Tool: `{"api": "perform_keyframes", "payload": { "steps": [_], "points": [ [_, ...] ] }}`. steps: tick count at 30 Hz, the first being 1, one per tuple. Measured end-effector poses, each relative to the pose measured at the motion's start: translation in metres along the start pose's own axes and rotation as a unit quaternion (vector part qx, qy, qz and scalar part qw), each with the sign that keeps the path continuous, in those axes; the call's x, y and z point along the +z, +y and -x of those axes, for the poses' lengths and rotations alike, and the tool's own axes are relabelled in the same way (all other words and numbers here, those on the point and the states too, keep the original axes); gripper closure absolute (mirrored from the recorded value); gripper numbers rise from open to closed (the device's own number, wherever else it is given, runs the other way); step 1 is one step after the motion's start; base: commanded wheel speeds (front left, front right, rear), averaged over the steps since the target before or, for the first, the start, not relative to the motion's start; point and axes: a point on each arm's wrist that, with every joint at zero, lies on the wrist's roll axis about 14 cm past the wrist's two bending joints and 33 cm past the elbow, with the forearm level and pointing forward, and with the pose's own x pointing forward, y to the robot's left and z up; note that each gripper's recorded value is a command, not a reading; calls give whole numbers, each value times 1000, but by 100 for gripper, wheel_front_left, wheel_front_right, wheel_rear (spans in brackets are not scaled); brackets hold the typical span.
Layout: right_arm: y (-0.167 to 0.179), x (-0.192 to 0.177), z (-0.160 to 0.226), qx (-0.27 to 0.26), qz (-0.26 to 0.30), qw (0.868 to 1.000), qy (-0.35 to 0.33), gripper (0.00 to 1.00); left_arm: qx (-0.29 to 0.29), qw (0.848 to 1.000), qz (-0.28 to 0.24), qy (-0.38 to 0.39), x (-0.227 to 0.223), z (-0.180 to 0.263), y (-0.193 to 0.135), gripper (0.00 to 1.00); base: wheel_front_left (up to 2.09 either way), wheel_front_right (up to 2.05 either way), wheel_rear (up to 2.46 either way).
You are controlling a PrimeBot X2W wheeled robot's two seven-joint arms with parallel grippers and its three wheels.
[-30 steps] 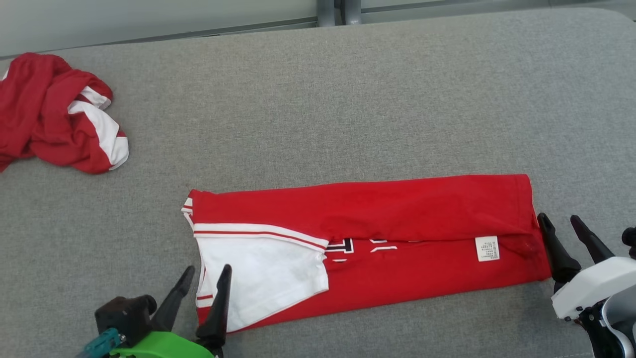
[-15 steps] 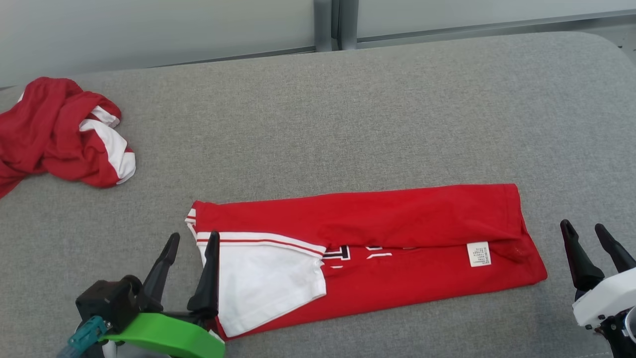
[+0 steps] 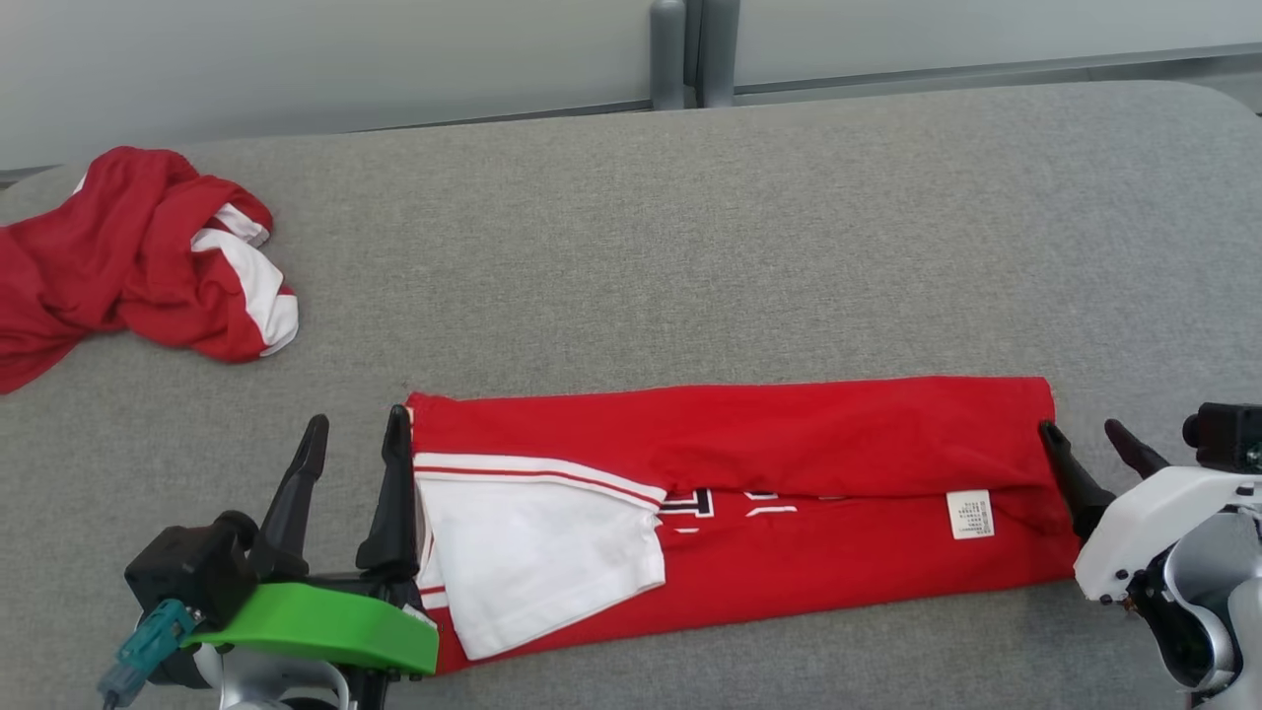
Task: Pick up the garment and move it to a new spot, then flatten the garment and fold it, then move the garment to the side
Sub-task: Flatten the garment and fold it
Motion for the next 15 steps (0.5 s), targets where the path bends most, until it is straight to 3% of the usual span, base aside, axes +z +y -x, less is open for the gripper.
{"api": "perform_keyframes", "payload": {
  "steps": [6, 15],
  "points": [
    [-10, -41, -19, -19, -2, 998, 63, 0, 32, 999, 0, -13, 6, 6, 19, 0, 0, 0, 0],
    [-11, -65, -28, -24, -24, 995, 98, 0, 44, 999, 2, -15, 6, 8, 26, 0, 0, 0, 0]
  ]
}}
